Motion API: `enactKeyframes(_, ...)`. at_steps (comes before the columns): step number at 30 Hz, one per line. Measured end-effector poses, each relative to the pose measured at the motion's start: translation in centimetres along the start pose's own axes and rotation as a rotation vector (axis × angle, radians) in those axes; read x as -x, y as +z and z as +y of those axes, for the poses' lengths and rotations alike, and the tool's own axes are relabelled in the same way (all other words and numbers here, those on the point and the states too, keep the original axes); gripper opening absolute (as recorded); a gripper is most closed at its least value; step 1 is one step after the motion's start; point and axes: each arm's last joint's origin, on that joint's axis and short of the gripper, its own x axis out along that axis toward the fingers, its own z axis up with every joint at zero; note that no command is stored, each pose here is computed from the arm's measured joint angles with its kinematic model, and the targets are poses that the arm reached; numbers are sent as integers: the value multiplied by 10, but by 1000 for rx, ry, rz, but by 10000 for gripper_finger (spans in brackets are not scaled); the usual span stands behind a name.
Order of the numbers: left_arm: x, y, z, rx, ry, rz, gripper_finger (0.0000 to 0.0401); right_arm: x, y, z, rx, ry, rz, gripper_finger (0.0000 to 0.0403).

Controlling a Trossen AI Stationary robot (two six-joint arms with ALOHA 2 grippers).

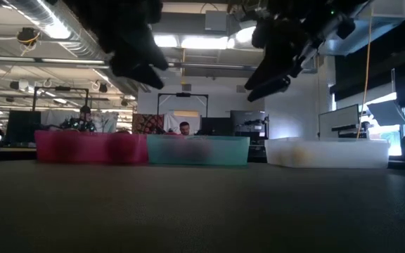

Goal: Sort produce into baskets
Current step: Put the apple into the pink bin

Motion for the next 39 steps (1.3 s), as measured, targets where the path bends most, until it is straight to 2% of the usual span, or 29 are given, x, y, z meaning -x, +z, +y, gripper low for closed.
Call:
enactKeyframes(7,10,-30,-23,87,-72,204,290,-27,-6,27,68,65,0,260)
enactKeyframes(15,24,-56,-41,175,-134,412,290,-52,-14,30,72,70,17,260)
enactKeyframes(18,27,-53,-46,206,-154,420,290,-57,-16,29,58,69,19,260)
enactKeyframes(22,37,-36,-57,236,-185,386,290,-59,-17,29,49,67,31,260)
enactKeyframes(30,78,-16,-86,297,-227,469,290,-59,-17,29,12,67,26,260)
enactKeyframes(39,105,-44,-110,452,-207,614,290,-59,-21,28,-7,58,72,260)
